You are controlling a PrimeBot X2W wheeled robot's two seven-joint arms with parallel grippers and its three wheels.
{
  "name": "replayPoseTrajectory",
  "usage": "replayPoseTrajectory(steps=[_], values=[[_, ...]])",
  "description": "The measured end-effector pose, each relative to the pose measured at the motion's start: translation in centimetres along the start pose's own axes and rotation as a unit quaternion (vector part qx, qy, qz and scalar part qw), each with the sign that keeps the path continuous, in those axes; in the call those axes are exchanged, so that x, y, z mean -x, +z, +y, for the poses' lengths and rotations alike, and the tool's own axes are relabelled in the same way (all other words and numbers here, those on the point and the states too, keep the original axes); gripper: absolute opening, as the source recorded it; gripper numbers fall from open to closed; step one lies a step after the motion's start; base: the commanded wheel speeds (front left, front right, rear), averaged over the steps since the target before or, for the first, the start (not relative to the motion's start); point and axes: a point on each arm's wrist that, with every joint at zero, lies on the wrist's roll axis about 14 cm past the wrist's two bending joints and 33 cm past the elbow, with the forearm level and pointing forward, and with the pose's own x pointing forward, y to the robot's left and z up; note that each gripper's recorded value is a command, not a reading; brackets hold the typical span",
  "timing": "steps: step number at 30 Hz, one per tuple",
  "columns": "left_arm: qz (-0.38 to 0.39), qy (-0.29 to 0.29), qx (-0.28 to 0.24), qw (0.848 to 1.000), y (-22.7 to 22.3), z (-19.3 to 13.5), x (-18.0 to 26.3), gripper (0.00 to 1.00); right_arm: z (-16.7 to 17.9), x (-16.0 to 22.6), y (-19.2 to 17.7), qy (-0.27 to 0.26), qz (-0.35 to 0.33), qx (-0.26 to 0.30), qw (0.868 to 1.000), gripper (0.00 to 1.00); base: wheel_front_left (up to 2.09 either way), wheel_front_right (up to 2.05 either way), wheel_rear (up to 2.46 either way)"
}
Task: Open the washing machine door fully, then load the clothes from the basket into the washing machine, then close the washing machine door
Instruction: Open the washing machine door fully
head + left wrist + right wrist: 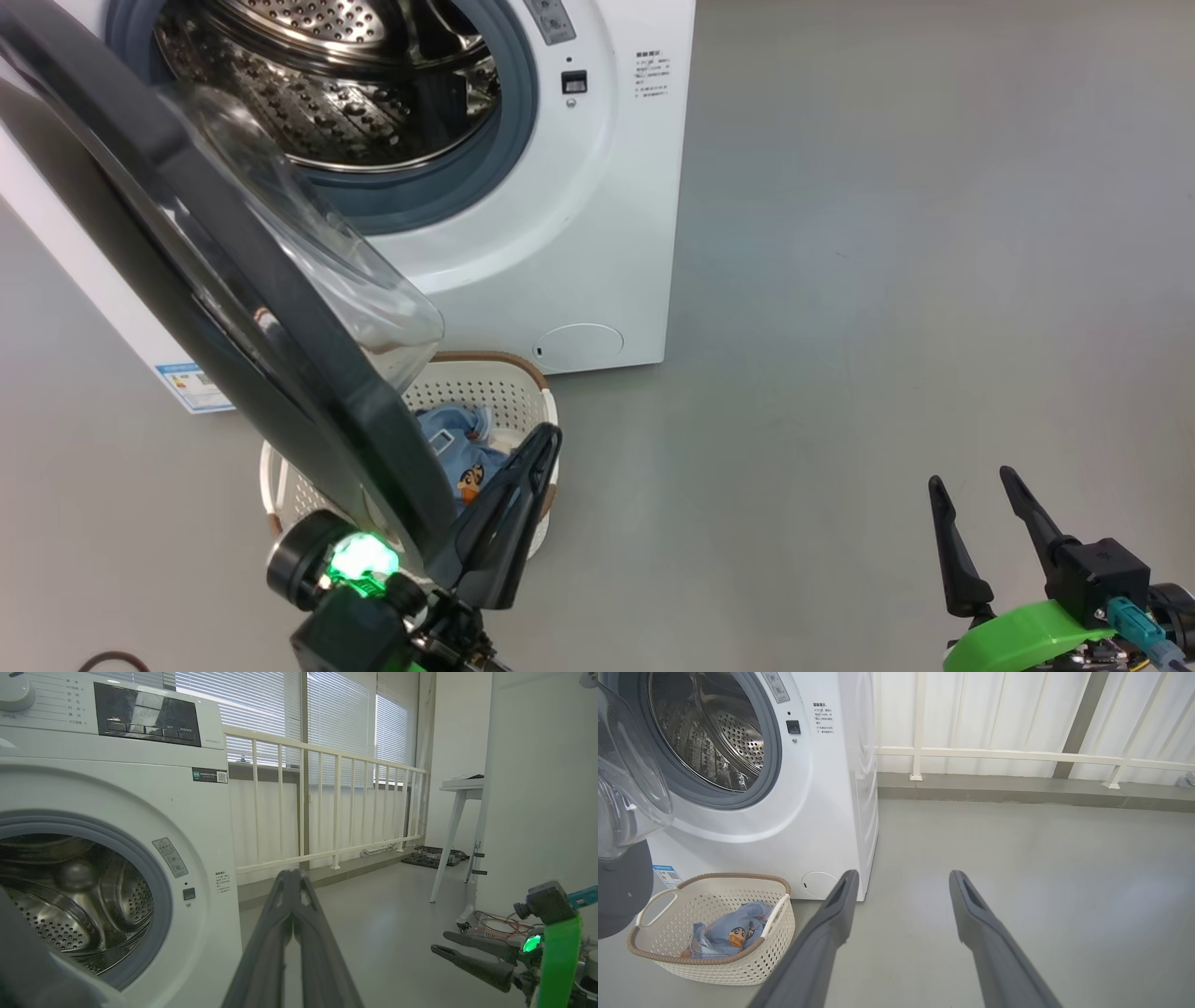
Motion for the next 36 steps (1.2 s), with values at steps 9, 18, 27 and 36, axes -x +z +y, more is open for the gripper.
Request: replayPoseTrajectory(steps=[9,18,27,36], values=[[0.043,0.01,0.018,0.999,-3.0,0.5,0.4,0.0,-0.2,0.1,-0.4,-0.004,0.006,-0.003,1.0,1.0,0.0,0.0,0.0],[0.095,0.039,0.041,0.994,-6.8,2.1,1.1,0.0,-0.8,0.1,-1.1,-0.014,0.015,-0.015,1.0,1.0,0.0,0.0,0.0],[0.12,0.065,0.051,0.989,-9.0,4.0,1.0,0.0,-1.7,-0.6,-1.2,-0.028,0.016,-0.017,0.999,1.0,0.0,0.0,0.0],[0.119,0.098,0.042,0.987,-9.2,6.4,0.9,0.0,-1.5,-0.8,-1.8,-0.027,0.022,-0.025,0.999,1.0,0.0,0.0,0.0]])
